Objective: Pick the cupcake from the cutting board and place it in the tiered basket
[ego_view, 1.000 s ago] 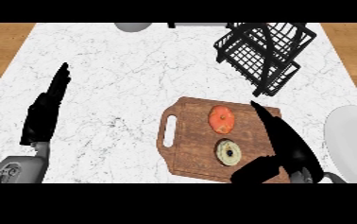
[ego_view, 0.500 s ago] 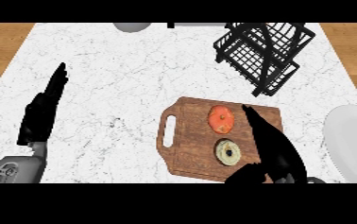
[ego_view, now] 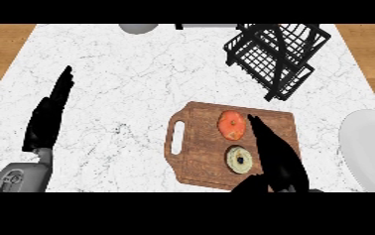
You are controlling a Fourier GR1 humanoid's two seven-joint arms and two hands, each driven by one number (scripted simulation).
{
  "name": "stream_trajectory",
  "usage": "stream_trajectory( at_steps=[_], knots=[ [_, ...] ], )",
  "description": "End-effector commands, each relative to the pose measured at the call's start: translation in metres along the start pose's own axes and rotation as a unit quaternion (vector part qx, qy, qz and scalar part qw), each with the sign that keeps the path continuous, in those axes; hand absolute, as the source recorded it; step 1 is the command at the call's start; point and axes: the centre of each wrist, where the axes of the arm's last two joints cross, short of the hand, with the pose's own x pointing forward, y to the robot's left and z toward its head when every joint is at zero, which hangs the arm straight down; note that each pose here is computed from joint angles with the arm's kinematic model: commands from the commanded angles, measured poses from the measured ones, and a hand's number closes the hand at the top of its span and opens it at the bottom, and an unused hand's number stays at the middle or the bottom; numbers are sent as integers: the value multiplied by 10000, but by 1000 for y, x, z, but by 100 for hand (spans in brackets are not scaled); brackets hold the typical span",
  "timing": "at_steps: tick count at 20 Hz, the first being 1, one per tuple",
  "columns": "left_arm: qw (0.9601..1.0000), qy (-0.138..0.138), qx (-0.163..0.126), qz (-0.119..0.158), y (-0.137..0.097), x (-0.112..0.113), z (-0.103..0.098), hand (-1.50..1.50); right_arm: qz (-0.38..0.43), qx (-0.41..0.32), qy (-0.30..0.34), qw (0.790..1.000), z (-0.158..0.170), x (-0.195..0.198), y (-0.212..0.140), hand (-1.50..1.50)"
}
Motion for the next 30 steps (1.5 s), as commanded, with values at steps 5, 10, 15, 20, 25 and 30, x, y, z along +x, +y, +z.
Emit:
stream_trajectory(
  at_steps=[5, 10, 15, 20, 25, 30],
  knots=[
    [10000, 29, 26, 13, -4, 4, 2, 0, 41, 131, 1086, 9940, -9, -1, 17, -150],
    [10000, -55, 49, 33, 14, -7, 1, 0, 19, 146, 1125, 9935, -24, 3, 22, -150],
    [10000, -24, -15, -9, -18, 3, -4, 0, 35, 369, 1060, 9937, -39, 2, 20, -150],
    [10000, -45, -45, 32, -4, -5, 6, 0, -25, 415, 1027, 9938, -52, 10, 45, -150],
    [10000, 53, -66, 25, 1, 3, -2, 0, -72, 803, 1104, 9906, -48, 4, 55, -150],
    [9999, -67, -78, 33, 15, 11, 1, 0, 935, 1047, 484, 9889, -57, 1, 52, 150]
  ],
)
